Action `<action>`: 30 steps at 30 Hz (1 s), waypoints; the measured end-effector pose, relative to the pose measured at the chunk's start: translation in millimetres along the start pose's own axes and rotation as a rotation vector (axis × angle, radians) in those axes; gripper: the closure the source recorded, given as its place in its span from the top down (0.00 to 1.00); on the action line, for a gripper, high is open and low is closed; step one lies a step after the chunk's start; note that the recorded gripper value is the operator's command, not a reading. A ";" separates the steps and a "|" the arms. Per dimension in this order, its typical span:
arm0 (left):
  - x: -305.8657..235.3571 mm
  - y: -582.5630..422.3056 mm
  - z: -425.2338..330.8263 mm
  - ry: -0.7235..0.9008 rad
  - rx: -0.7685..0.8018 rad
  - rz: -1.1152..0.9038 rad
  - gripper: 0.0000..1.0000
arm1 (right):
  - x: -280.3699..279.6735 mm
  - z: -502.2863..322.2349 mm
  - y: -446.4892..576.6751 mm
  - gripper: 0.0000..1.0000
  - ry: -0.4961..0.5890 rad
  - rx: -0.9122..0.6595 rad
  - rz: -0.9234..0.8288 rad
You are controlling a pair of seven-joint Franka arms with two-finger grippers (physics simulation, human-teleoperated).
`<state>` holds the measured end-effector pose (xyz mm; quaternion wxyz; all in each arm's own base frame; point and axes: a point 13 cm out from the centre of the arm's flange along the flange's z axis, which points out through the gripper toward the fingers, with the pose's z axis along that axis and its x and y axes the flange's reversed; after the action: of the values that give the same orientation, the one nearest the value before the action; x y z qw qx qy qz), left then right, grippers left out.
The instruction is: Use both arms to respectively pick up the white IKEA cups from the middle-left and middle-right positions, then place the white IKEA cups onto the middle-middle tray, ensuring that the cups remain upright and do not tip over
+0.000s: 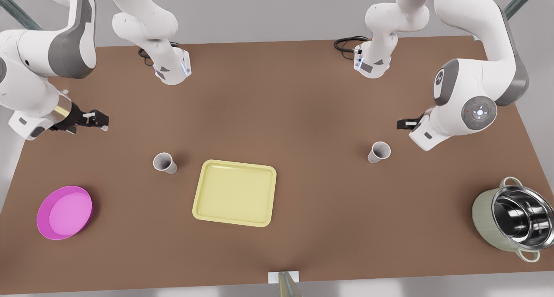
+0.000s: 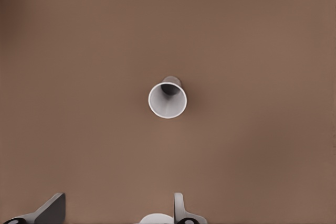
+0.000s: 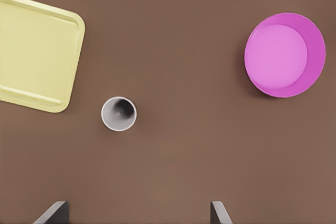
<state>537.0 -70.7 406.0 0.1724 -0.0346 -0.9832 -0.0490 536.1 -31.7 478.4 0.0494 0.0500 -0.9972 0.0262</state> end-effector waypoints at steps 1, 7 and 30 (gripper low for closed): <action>-1.4 0.1 0.3 -0.004 0.001 0.004 1.00 | -1.4 1.4 -1.0 1.00 -0.001 -0.001 -0.001; -16.6 14.8 122.9 0.127 0.040 -0.016 1.00 | -32.3 66.1 -6.0 1.00 0.076 -0.005 -0.014; -81.2 7.2 291.0 -0.050 0.120 -0.042 0.56 | -91.3 264.9 42.4 1.00 0.015 -0.079 -0.053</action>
<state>516.2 -36.2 106.5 0.1485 -0.0049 -0.9889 0.0071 596.8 4.1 203.9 0.0596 0.0744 -0.9953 -0.0142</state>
